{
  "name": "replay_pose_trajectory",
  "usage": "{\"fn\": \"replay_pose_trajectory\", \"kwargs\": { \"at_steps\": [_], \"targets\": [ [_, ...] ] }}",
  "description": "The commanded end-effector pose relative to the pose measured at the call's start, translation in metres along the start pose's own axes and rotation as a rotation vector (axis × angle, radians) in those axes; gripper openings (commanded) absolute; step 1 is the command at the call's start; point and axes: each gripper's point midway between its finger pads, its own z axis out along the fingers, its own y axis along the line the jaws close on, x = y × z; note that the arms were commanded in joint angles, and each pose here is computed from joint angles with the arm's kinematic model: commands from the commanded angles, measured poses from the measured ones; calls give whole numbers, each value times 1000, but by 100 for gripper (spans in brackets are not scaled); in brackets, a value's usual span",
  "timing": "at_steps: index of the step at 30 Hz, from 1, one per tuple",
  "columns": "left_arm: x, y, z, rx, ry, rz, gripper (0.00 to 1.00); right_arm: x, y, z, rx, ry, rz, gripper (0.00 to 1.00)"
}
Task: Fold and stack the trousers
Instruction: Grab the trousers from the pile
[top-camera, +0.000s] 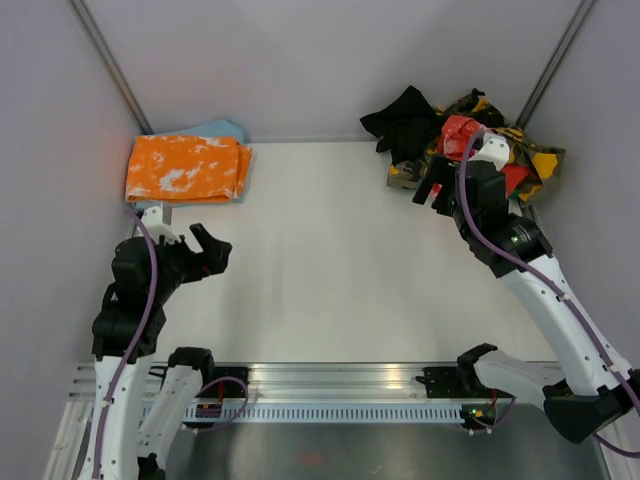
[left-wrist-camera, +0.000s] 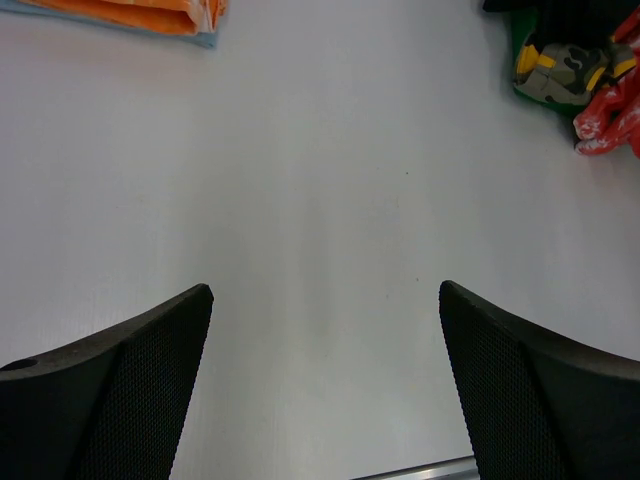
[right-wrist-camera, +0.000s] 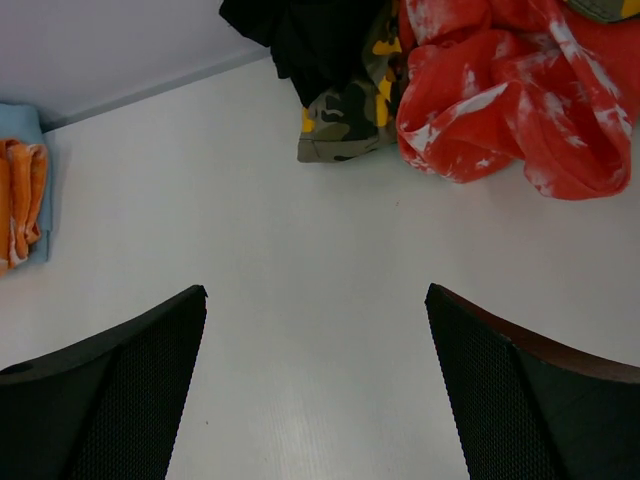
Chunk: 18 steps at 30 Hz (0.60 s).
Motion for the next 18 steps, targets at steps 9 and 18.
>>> {"fn": "replay_pose_trajectory", "kwargs": {
  "at_steps": [9, 18],
  "targets": [
    [-14, -10, -2, 46, -58, 13, 100, -33, -56, 31, 232, -77, 123, 98],
    [3, -31, 3, 173, 14, -35, 100, -28, -154, 92, 396, 46, 183, 98]
  ]
}}
